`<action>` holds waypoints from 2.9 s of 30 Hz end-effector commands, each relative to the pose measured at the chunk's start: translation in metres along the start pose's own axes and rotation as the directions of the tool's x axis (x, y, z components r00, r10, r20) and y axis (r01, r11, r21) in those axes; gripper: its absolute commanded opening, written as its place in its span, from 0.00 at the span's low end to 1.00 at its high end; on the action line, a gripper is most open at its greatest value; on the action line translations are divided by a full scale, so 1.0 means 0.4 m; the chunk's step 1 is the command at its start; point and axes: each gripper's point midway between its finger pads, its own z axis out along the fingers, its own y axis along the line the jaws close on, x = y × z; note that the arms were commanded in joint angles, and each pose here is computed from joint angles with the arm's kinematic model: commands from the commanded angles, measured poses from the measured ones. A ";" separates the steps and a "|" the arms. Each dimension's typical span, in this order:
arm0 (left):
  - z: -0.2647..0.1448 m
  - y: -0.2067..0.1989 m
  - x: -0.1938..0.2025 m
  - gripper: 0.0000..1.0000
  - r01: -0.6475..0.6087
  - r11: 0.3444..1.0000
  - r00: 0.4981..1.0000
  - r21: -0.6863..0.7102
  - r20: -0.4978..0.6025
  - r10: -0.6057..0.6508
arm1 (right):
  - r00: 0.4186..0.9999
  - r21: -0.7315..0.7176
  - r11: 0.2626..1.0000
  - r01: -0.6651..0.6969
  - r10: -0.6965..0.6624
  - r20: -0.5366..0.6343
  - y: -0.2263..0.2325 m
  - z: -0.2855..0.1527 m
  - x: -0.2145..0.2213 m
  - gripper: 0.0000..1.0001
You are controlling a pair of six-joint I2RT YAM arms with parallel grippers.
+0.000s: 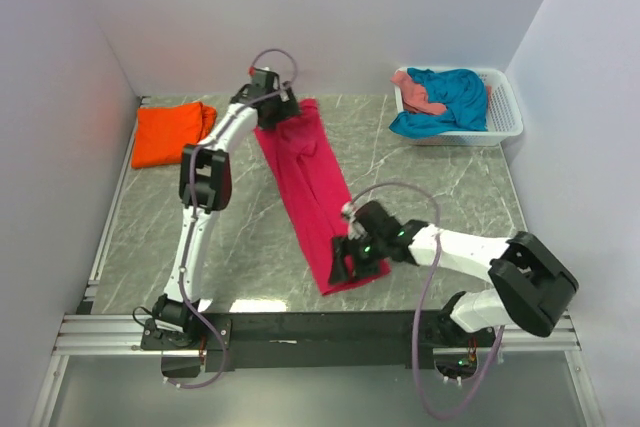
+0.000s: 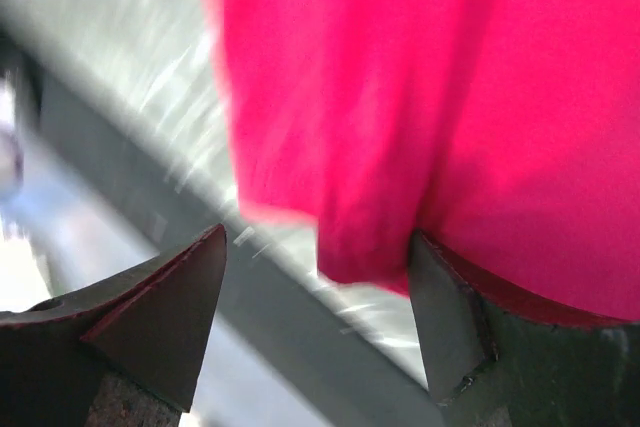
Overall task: Fold and stack the t-shirts
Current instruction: Fold the tshirt
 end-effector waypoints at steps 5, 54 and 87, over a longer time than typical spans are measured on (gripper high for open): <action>0.079 -0.140 0.050 0.99 0.014 0.985 0.999 0.170 0.044 -0.021 | 0.898 -0.283 0.905 0.317 -0.383 -0.218 0.217 0.004 0.159 0.79; -0.787 0.048 0.957 0.84 0.058 0.988 0.845 0.145 -0.534 0.029 | 0.976 0.025 0.984 -0.174 0.169 0.140 -0.068 -0.090 0.023 0.73; -0.796 0.131 1.045 0.00 0.044 0.999 0.813 -0.004 -0.582 -0.038 | 0.961 -0.103 0.957 -0.272 0.275 0.023 -0.052 -0.048 0.180 0.00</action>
